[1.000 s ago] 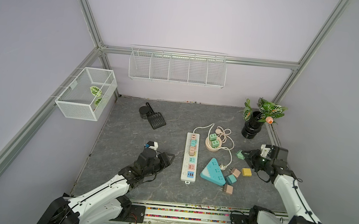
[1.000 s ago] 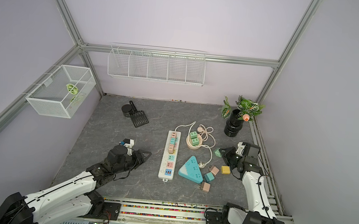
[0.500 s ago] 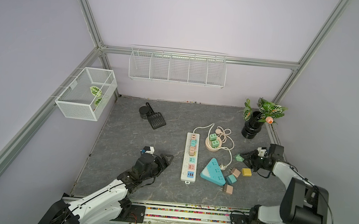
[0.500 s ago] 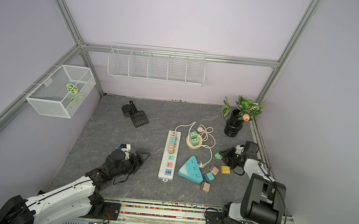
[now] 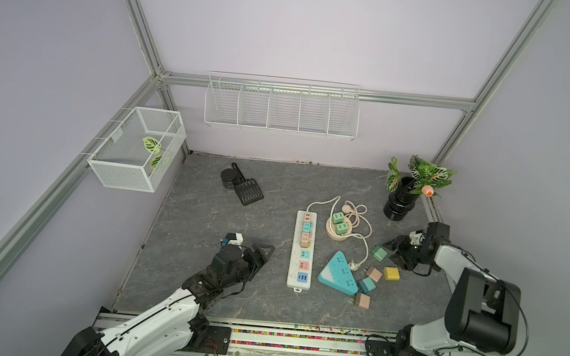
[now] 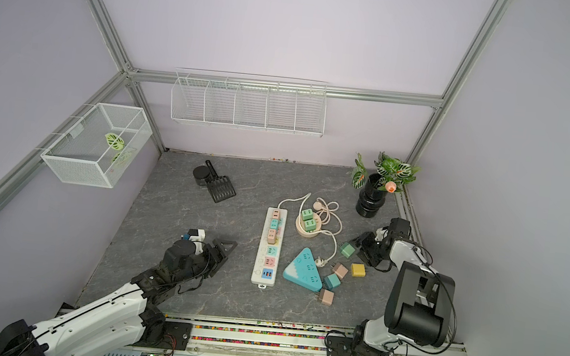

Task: Pull the plug off the socket
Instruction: Place the plug at the center of the board, then remove the plug from the socket.

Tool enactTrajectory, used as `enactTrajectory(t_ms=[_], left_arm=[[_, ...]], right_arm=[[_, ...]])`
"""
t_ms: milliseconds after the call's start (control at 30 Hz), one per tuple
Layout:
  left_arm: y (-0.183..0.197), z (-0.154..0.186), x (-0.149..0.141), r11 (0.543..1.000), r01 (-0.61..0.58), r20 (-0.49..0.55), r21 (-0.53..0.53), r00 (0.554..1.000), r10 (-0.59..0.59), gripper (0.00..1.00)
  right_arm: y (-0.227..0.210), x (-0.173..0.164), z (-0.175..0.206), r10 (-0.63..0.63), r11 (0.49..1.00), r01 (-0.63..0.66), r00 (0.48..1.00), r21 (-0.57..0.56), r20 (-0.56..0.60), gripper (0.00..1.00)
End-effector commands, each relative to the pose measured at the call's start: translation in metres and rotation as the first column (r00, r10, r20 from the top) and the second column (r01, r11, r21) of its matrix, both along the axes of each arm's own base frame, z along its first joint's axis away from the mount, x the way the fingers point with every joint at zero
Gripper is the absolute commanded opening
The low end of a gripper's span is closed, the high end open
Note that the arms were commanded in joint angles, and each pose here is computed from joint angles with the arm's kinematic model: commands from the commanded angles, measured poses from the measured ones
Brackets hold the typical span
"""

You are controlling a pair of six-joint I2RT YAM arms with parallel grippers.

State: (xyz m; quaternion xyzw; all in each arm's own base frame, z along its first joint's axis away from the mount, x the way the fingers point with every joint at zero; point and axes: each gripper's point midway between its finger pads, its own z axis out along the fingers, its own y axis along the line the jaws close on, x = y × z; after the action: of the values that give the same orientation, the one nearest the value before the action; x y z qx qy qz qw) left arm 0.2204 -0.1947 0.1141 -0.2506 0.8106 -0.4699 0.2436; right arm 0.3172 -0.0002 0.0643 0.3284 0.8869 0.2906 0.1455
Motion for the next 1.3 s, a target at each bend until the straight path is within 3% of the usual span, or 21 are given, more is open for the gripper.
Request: enactTrajectory(t_ms=[0,133,200,267,400,533,667,800,900,1000,1133,1267], left_arm=[[0.004,0.008,0.001,1.000,-0.025,-0.010,-0.017,1.000,0.025,0.83],[0.005,0.015,-0.002,0.999,-0.027,-0.001,-0.035,1.000,0.027,0.83],[0.006,0.014,-0.003,0.999,-0.033,-0.012,-0.038,0.999,0.033,0.82],[0.006,0.016,-0.003,0.999,-0.034,-0.007,-0.042,0.999,0.034,0.82],[0.008,0.019,0.005,0.999,-0.045,0.054,-0.030,0.997,0.046,0.82],[0.004,0.020,0.016,0.999,-0.041,0.107,0.000,0.993,0.040,0.81],[-0.009,0.022,0.021,0.992,0.058,0.122,0.112,0.990,-0.071,0.81],[-0.019,0.017,0.025,0.960,0.161,0.109,0.229,0.976,-0.190,0.81],[-0.025,0.010,0.027,0.943,0.224,0.058,0.248,0.968,-0.245,0.81],[-0.031,0.000,0.026,0.934,0.277,0.021,0.224,0.957,-0.288,0.81],[-0.039,-0.004,0.029,0.927,0.340,-0.015,0.157,0.939,-0.342,0.79],[-0.042,-0.009,0.034,0.919,0.371,-0.040,0.133,0.928,-0.369,0.79]], right_arm=[[-0.004,-0.004,0.028,0.031,0.997,-0.025,0.996,-0.069,0.082,0.58],[0.038,0.015,0.068,0.082,0.987,-0.122,0.938,0.100,0.337,0.57],[0.070,0.019,0.081,0.114,0.964,-0.198,0.910,0.175,0.398,0.56],[0.115,0.016,0.093,0.206,0.933,-0.310,0.876,0.183,0.436,0.56],[0.194,-0.003,0.098,0.388,0.878,-0.469,0.814,0.095,0.433,0.56],[0.244,-0.026,0.071,0.528,0.847,-0.525,0.808,-0.088,0.262,0.56],[0.260,-0.032,0.050,0.587,0.786,-0.545,0.806,-0.290,0.075,0.57],[0.261,-0.029,0.045,0.550,0.727,-0.514,0.833,-0.455,-0.064,0.60],[0.256,-0.023,0.043,0.449,0.682,-0.469,0.874,-0.562,-0.186,0.61],[0.266,-0.018,0.040,0.428,0.631,-0.488,0.867,-0.603,-0.254,0.62],[0.285,-0.008,0.039,0.452,0.637,-0.491,0.862,-0.595,-0.228,0.61],[0.285,-0.001,0.035,0.419,0.609,-0.491,0.866,-0.623,-0.273,0.58]])
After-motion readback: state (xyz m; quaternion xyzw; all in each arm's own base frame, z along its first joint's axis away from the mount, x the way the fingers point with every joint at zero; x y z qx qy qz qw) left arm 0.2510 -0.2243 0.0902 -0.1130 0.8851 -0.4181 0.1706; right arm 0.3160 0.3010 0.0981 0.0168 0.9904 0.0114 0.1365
